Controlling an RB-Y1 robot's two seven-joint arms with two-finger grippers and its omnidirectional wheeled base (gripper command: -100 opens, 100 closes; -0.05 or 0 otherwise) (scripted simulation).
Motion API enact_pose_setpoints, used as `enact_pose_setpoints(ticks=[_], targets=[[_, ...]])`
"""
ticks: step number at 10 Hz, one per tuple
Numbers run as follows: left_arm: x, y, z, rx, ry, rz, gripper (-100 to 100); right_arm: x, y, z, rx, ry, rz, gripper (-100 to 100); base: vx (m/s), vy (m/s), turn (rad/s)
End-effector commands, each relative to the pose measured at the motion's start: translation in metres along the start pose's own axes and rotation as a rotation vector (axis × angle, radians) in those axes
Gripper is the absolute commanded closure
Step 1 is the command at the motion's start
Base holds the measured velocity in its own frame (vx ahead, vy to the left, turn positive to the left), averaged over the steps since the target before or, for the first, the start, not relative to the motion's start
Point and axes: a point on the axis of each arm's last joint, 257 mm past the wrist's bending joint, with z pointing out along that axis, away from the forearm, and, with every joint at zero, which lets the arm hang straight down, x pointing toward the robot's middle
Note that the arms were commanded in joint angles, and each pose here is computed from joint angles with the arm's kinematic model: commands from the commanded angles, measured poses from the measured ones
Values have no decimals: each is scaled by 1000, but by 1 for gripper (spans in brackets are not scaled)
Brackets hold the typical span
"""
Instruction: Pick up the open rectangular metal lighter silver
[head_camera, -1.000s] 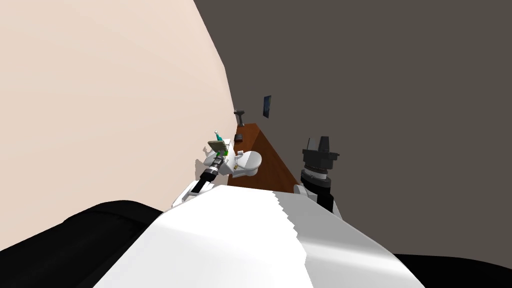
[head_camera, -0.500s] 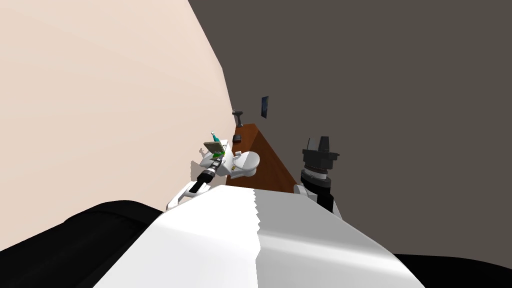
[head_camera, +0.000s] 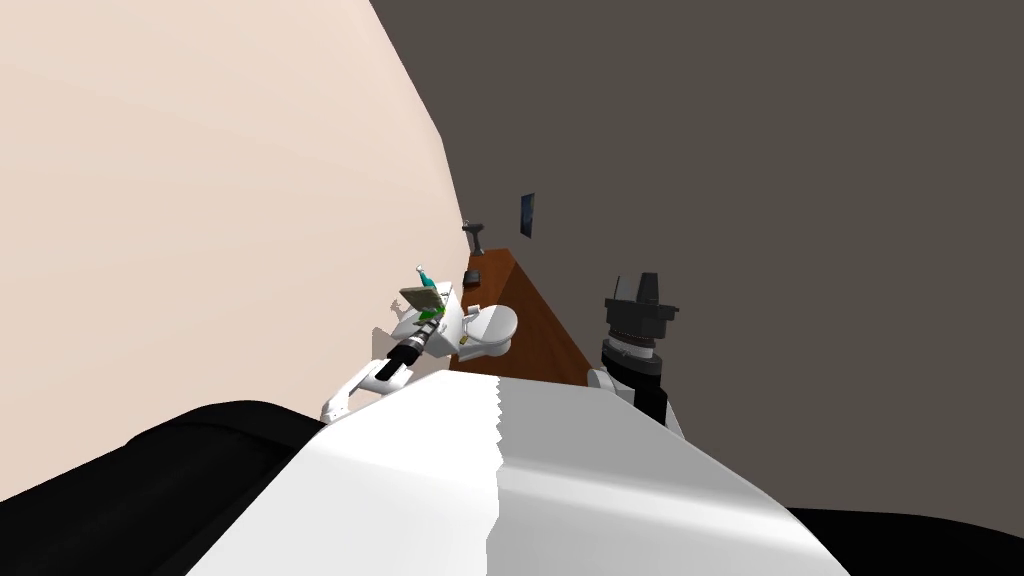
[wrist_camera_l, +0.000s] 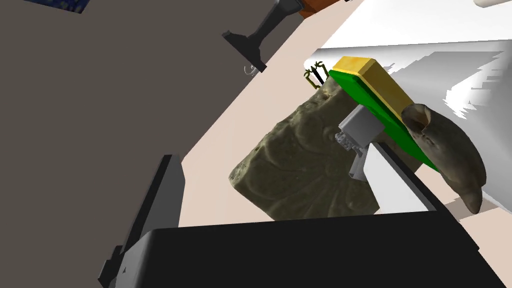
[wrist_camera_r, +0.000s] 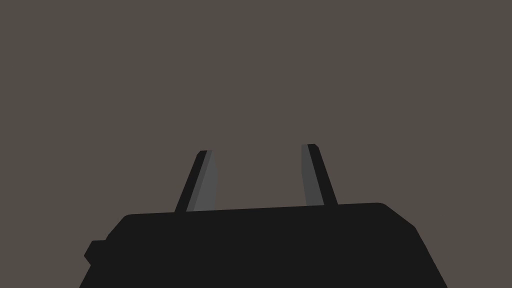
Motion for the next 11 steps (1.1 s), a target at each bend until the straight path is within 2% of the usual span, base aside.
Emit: enact_pose_setpoints(ticks=[1,2,3,4,5,10,11], targets=[[-7,24,2,-54,8,62,-100,0,0,0,0,0,0,0,78,2,-16],[-7,24,2,-54,8,62,-100,0,0,0,0,0,0,0,51,6,-6],[-19,47,3,-114,14,137,-100,0,0,0,0,0,0,0,66,8,-20],[-26,58,3,-142,16,172,-100,0,0,0,0,0,0,0,100,7,-26],[-26,58,3,-142,16,172,-100,0,0,0,0,0,0,0,72,4,0],[-59,101,3,-265,14,316,-100,0,0,0,0,0,0,0,72,16,-12],[-56,95,3,-245,15,297,-100,0,0,0,0,0,0,0,34,11,-4]])
